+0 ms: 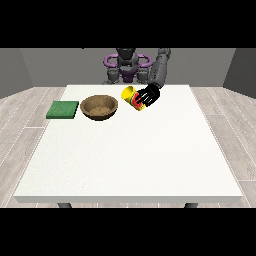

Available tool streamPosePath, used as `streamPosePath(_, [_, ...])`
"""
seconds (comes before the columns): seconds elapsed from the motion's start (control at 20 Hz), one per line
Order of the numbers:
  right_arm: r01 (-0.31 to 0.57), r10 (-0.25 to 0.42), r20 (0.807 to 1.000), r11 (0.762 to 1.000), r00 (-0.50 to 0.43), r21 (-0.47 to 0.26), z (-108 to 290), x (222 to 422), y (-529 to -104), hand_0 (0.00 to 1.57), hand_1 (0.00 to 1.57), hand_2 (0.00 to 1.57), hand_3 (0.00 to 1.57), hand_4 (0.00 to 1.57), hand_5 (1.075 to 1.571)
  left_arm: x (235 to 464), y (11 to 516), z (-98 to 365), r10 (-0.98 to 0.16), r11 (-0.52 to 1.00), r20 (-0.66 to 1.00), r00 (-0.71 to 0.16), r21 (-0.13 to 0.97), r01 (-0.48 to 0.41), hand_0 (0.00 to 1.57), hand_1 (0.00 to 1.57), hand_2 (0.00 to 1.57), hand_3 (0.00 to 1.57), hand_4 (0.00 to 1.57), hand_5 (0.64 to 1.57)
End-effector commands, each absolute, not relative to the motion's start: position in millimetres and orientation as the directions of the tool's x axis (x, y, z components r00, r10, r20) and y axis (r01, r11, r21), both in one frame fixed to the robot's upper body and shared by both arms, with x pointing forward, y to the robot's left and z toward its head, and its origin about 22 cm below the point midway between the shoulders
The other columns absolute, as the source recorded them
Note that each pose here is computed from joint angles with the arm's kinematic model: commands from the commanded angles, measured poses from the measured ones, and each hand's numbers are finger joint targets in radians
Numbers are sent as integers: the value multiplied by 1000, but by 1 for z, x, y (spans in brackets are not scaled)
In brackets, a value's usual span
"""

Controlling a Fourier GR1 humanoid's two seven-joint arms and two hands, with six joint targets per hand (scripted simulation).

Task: Pick the cup and pour the ball into the bowl, then pick the bowl and place it on the pad

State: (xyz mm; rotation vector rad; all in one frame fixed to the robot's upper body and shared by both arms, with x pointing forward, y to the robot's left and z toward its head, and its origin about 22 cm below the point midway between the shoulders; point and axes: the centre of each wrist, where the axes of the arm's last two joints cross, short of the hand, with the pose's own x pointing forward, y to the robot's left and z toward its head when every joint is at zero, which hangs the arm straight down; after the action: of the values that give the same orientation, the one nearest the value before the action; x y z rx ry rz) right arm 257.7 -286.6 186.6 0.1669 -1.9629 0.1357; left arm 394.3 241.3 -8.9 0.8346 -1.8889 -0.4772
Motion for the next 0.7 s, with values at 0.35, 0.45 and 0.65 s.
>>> streamPosePath(0.35, [-216,-62,904,976,-422,-34,190,265,-282,0,0,0,0,324,1562,424,201,23,-900,432,401,-169,775,-462,1391,1391,1571,1571,920,1561])
streamPosePath(0.45, [-192,-71,900,981,-430,-15,192,275,-284,0,0,0,0,338,1562,437,211,48,-946,323,295,-138,798,-509,1358,1358,1571,1571,843,1566])
streamPosePath(0.65, [-187,-61,925,982,-374,-11,180,281,-283,0,0,0,0,347,1562,438,203,44,-989,132,75,-130,850,-511,1368,1368,1571,1571,828,1552])
